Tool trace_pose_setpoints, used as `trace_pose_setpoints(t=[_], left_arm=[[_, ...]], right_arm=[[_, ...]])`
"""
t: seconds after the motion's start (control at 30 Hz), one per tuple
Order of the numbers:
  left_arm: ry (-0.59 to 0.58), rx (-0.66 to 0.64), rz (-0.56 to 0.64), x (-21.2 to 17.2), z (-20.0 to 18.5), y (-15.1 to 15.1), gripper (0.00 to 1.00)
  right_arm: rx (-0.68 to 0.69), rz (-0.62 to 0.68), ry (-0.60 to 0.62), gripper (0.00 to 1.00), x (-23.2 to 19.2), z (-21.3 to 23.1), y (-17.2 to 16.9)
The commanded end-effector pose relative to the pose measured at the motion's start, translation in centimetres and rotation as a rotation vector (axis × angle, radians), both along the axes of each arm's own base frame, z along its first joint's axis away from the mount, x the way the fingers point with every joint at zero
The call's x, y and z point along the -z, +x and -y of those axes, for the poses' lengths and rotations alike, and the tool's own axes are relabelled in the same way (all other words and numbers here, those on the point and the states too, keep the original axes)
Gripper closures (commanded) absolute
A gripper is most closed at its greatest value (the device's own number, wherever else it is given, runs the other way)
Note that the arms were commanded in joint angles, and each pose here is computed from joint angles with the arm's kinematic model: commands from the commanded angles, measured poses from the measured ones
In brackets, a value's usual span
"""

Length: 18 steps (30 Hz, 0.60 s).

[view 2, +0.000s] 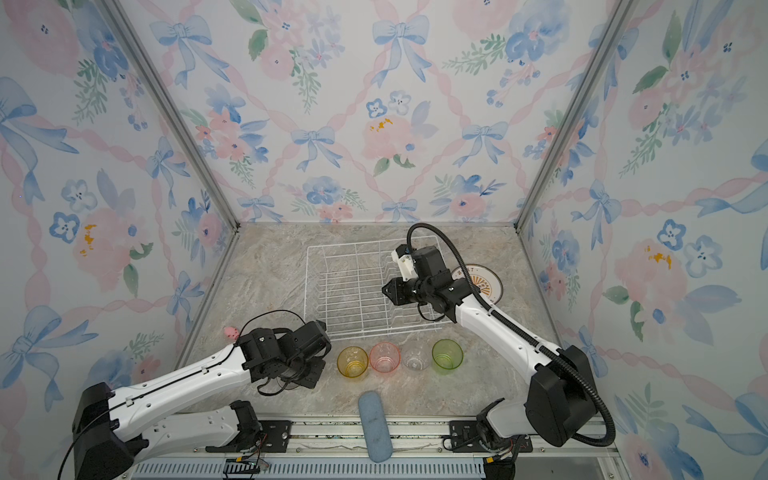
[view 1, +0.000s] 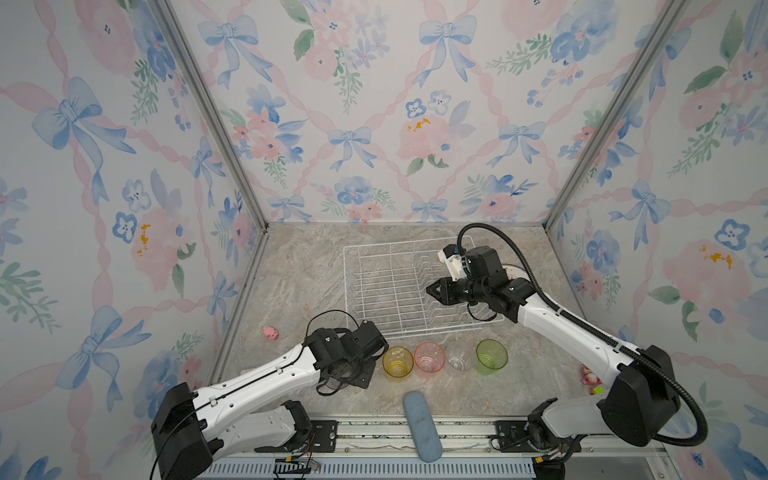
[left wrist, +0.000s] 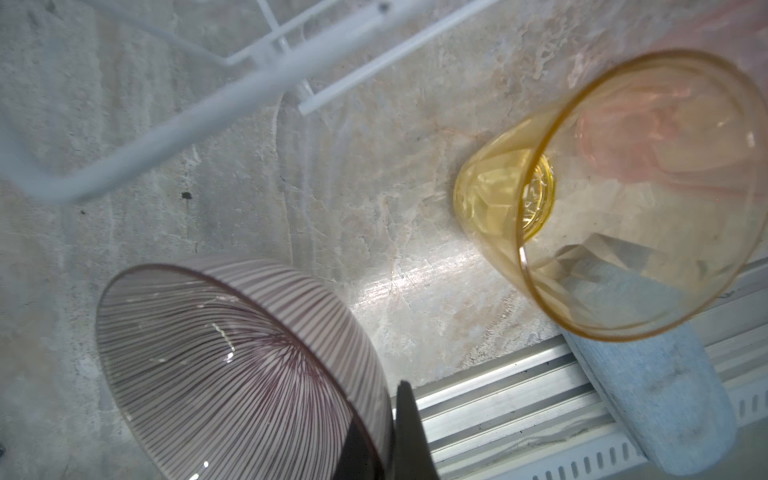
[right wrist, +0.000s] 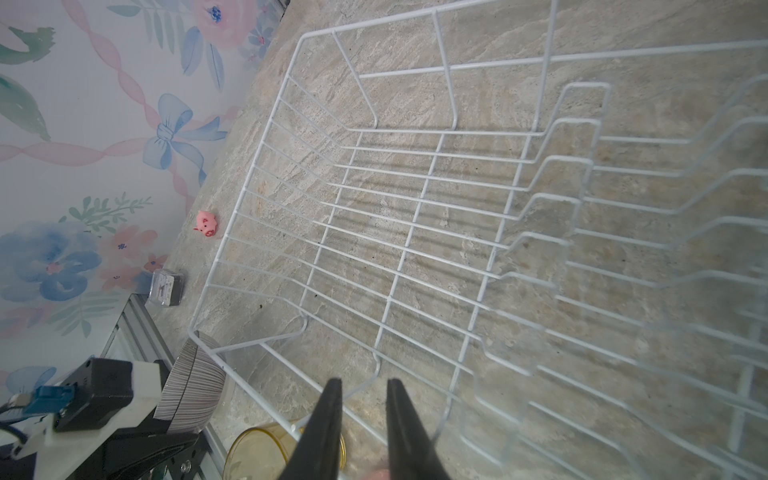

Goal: Unload the mixed dishes from the dish rack
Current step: 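Lower the striped bowl onto the table beside the yellow glass with the left gripper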

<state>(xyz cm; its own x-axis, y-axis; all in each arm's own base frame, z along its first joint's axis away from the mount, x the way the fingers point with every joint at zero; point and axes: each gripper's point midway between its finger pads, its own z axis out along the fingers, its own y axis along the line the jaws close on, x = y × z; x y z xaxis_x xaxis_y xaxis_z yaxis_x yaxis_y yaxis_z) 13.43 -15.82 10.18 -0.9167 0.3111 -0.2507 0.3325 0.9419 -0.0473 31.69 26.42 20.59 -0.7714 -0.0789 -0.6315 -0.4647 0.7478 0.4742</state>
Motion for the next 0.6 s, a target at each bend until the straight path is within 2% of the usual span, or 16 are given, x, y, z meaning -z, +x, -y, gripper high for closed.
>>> trace_pose_setpoints(t=[0.0,0.3,0.57], left_arm=[[0.005,-0.008,0.066,-0.4,0.5,1.4,1.00],[0.032,0.011,0.068,0.8,1.5,2.3,1.00],[0.081,0.053,0.012,2.9,2.4,1.8,1.00]], right_arm=[[-0.011,0.005,0.006,0.77,-0.3,-0.1,0.1],[-0.018,0.005,0.006,0.77,-0.3,-0.2,0.2],[-0.015,0.000,0.001,0.77,0.0,-0.1,0.3]])
